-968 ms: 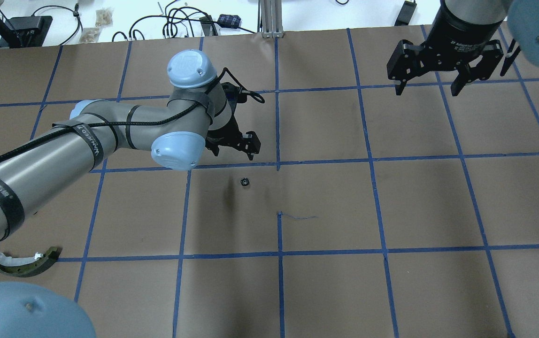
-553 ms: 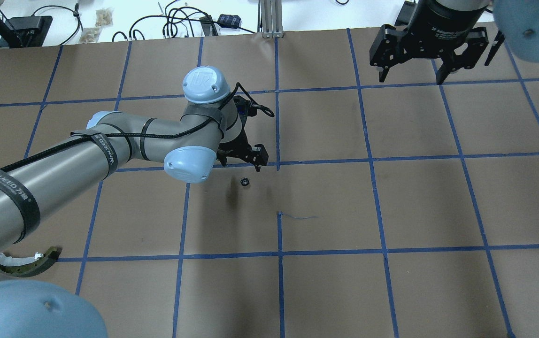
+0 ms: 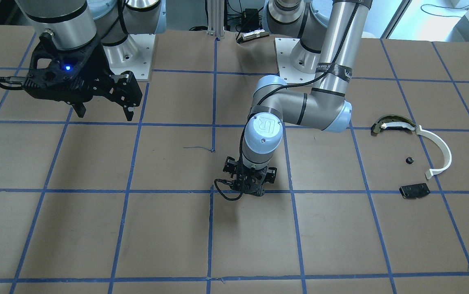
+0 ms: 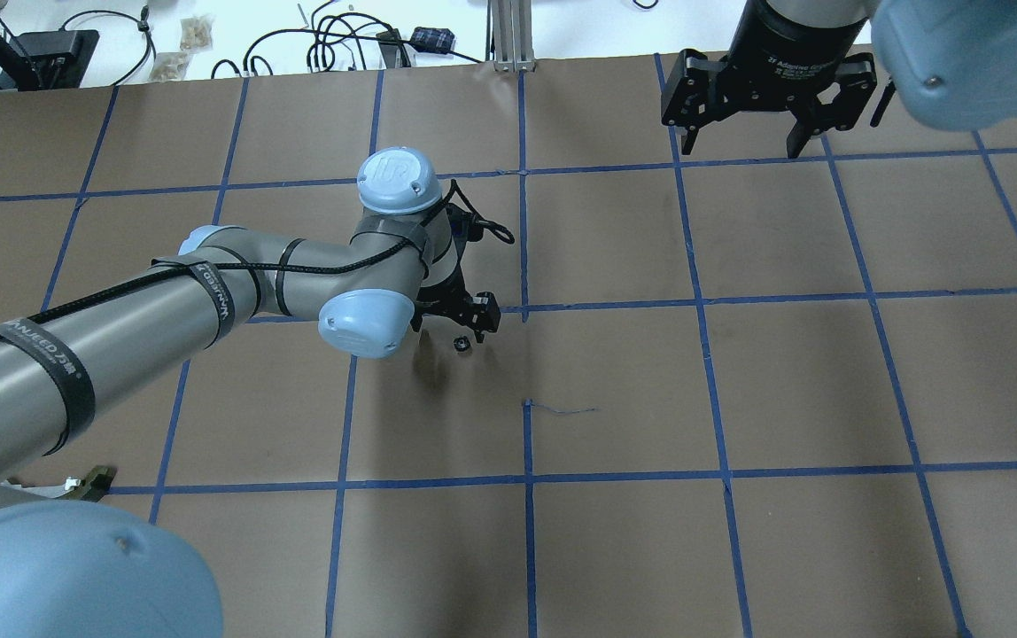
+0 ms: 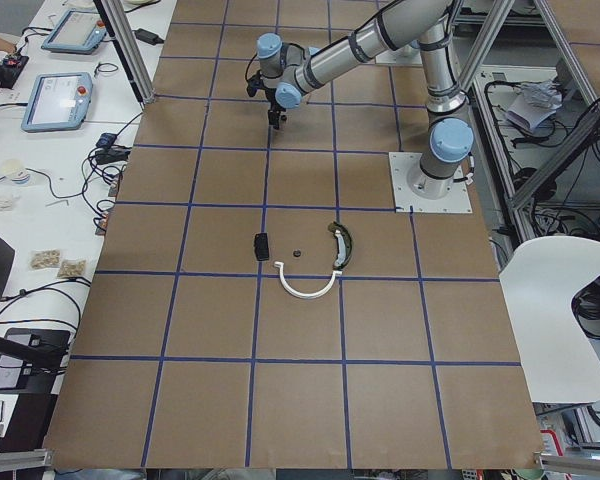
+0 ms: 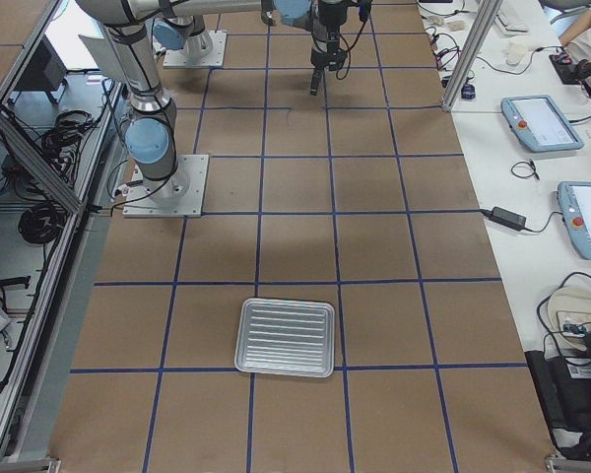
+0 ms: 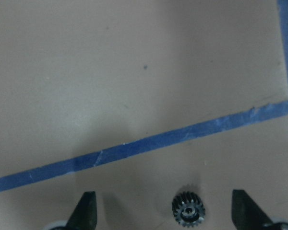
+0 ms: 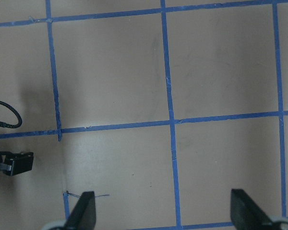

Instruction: Place bearing gear from tray to pile

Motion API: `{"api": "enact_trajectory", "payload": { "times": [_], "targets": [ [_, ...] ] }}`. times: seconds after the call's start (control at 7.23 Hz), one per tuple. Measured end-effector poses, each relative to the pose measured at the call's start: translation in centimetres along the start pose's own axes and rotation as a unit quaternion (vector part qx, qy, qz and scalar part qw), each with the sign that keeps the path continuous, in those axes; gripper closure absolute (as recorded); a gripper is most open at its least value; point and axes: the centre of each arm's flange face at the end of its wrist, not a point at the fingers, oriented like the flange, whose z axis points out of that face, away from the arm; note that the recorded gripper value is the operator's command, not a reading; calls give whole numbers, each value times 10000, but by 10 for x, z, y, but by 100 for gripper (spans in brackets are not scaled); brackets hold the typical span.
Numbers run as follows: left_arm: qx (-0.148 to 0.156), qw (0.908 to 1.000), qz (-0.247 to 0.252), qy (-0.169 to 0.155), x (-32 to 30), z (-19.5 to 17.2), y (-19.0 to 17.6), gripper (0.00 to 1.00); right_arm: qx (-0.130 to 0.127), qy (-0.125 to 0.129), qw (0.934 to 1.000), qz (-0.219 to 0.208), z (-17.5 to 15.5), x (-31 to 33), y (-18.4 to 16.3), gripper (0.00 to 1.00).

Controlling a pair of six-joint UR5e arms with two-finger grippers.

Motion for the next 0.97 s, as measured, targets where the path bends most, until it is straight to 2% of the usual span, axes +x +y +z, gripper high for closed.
{"api": "enact_trajectory", "payload": {
  "times": [0.14, 0.28, 0.41, 0.55, 0.69, 0.83, 0.97],
  "targets": [
    [1, 10000, 5, 8, 1, 0, -1, 4, -22, -1, 9999, -141, 0, 0, 1, 0],
    [3, 10000, 9, 12, 1, 0, -1, 10, -52, 8, 9998, -194, 0, 0, 3, 0],
    [-15, 10000, 12, 12, 2, 0, -1, 28, -166, 18, 9997, -203, -1, 0, 7, 0],
    [-40, 10000, 15, 9, 2, 1, 0, 34, -341, 28, 9992, -197, -1, 0, 12, 0],
    [-74, 10000, 17, 7, 2, 1, 1, 69, -438, 36, 9988, -193, 0, 1, 14, 0],
    [-110, 9999, 17, 12, 2, 1, 1, 100, -477, 41, 9987, -192, 0, 1, 15, 0],
    [-130, 9999, 16, 17, 2, 1, 2, 100, -484, 44, 9986, -191, 1, 1, 15, 0]
  ]
}}
